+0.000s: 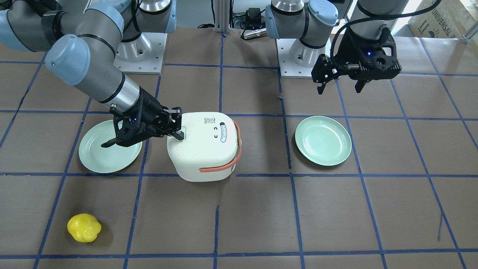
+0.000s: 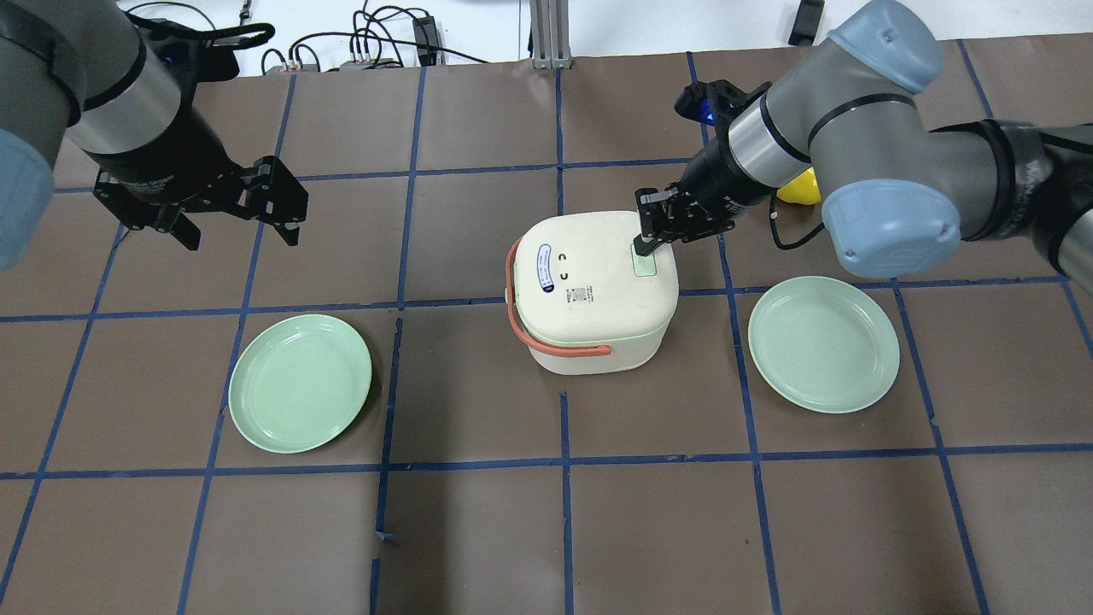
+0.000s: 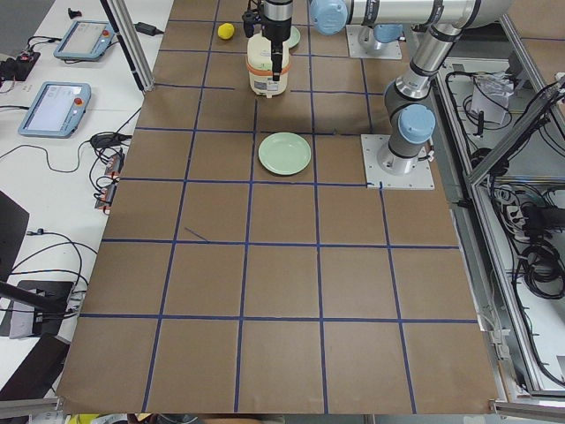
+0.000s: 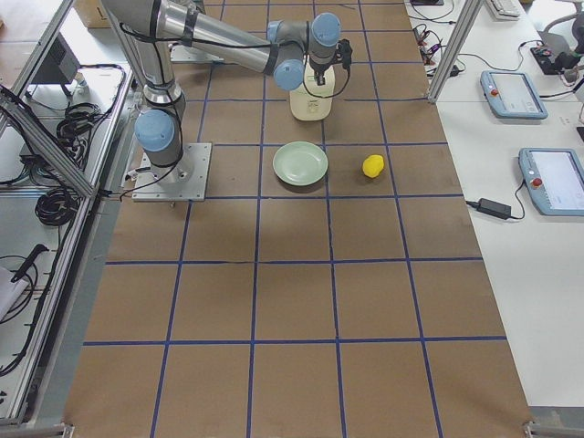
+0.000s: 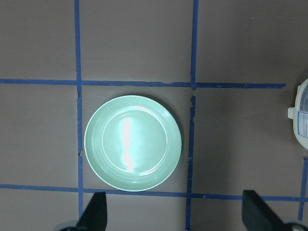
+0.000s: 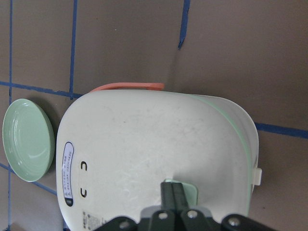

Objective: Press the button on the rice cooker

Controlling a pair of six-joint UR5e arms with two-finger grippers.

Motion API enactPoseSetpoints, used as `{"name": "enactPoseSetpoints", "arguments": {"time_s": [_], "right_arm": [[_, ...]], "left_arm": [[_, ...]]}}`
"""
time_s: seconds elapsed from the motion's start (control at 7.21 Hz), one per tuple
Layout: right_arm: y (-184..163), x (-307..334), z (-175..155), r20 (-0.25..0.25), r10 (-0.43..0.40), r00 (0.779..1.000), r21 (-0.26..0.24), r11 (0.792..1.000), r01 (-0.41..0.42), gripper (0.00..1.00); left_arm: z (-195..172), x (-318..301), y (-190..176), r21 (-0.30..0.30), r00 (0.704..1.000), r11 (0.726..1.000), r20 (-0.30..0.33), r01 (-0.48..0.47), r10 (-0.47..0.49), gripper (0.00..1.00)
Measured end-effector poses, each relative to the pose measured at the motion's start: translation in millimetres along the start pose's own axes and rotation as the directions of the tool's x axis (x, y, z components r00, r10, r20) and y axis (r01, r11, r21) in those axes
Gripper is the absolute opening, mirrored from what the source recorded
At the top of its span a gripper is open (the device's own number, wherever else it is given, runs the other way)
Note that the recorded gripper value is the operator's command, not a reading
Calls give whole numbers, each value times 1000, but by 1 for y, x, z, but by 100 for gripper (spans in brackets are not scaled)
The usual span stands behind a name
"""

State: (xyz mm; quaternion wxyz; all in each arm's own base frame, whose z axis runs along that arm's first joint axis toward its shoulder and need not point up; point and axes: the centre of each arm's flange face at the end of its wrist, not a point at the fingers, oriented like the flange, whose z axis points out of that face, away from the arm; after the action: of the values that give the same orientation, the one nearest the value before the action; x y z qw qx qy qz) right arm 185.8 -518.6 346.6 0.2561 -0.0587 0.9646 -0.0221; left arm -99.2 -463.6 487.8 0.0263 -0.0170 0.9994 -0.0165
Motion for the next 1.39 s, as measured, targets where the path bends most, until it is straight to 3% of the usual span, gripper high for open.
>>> {"name": "enactPoseSetpoints", "arguments": {"time_s": [0.28, 0.83, 1.11, 1.39], "right_arm": [[7, -10, -21, -44, -11, 999, 26, 1000, 12, 99], [27, -25, -82, -245, -33, 969, 88, 995, 56, 100], [23, -40, -125, -305, -11, 952, 104, 994, 45, 97], [18, -48, -156, -371, 63, 927, 147, 989, -8, 99]], "left_arm": [[0, 0, 0, 0, 1000, 1000, 0, 0, 0, 100], [0, 0, 0, 0, 1000, 1000, 0, 0, 0, 100], [0, 0, 0, 0, 1000, 1000, 0, 0, 0, 100], [0, 0, 0, 0, 1000, 1000, 0, 0, 0, 100]]}}
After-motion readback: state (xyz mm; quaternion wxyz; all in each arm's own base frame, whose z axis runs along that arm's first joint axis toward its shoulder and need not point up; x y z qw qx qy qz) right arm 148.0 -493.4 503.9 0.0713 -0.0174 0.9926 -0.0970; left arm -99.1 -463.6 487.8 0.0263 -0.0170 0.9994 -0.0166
